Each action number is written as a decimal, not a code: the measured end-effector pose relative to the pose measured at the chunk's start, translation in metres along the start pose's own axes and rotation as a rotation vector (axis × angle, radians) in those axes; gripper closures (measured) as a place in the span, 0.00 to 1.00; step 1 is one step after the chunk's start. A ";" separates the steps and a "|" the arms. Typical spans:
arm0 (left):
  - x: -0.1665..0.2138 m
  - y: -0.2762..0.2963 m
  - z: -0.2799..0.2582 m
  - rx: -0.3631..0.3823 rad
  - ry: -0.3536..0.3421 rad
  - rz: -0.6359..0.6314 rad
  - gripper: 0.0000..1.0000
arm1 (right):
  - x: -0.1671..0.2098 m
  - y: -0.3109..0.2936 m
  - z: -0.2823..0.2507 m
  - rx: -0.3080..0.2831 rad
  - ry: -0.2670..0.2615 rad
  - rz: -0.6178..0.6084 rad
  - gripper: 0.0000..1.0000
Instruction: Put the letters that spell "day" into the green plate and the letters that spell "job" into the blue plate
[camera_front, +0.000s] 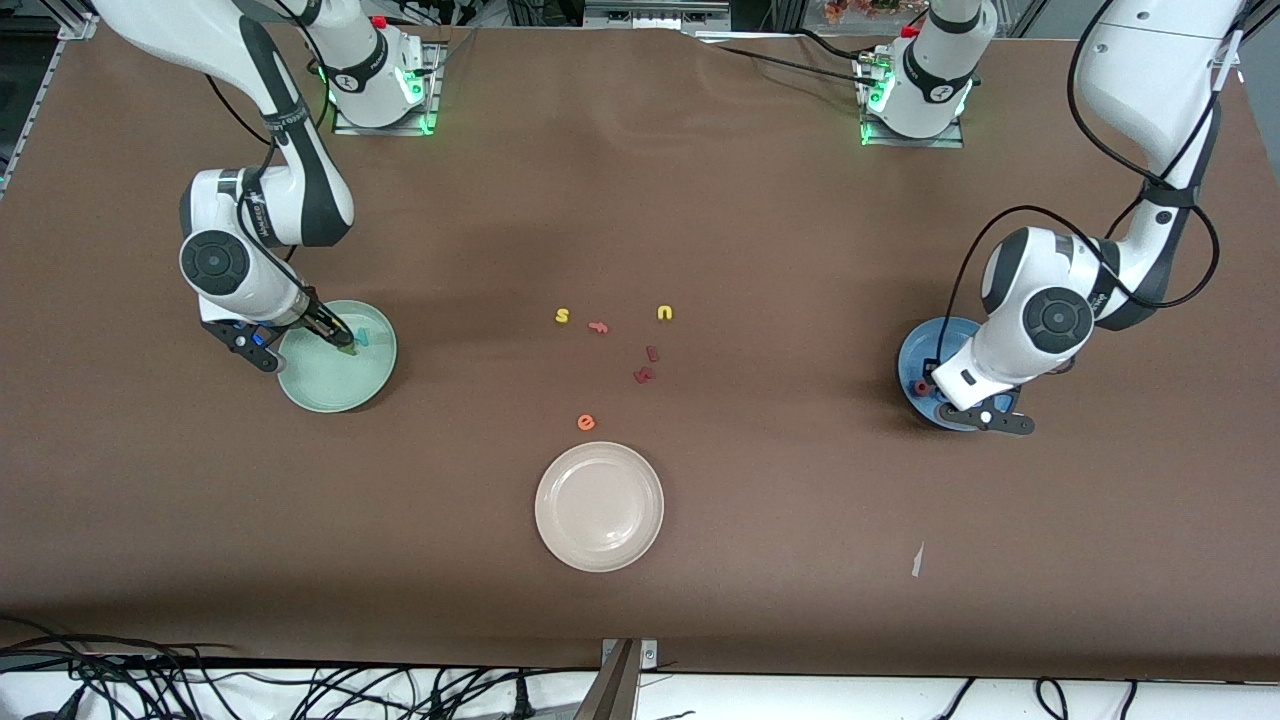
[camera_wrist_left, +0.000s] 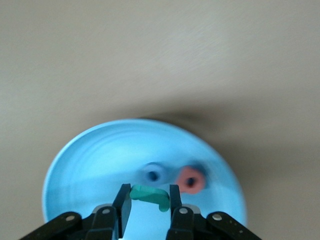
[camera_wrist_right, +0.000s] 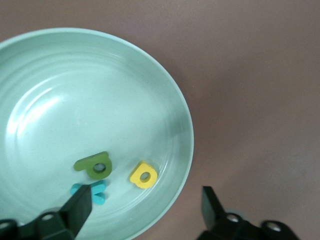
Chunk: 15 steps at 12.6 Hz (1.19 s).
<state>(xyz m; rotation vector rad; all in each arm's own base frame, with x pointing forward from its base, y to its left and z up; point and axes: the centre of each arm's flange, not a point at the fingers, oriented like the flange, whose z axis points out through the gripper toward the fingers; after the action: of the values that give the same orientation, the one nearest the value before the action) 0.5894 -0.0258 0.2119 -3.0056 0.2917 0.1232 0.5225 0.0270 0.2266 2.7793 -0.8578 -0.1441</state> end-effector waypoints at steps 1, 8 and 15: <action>-0.003 -0.008 0.004 0.001 -0.003 -0.005 0.58 | 0.001 0.000 -0.008 0.012 0.009 -0.032 0.00; 0.021 -0.047 -0.105 0.063 -0.162 -0.076 0.00 | 0.008 0.056 -0.117 0.098 -0.067 -0.416 0.00; 0.026 -0.069 -0.220 -0.006 -0.232 -0.173 0.00 | 0.031 0.090 -0.289 0.182 -0.057 -0.643 0.00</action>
<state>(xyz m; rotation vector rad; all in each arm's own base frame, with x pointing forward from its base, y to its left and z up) 0.6431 0.0086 0.4346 -2.9660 0.0085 0.4524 0.5457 -0.0081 0.5283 3.1306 0.0475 -0.2613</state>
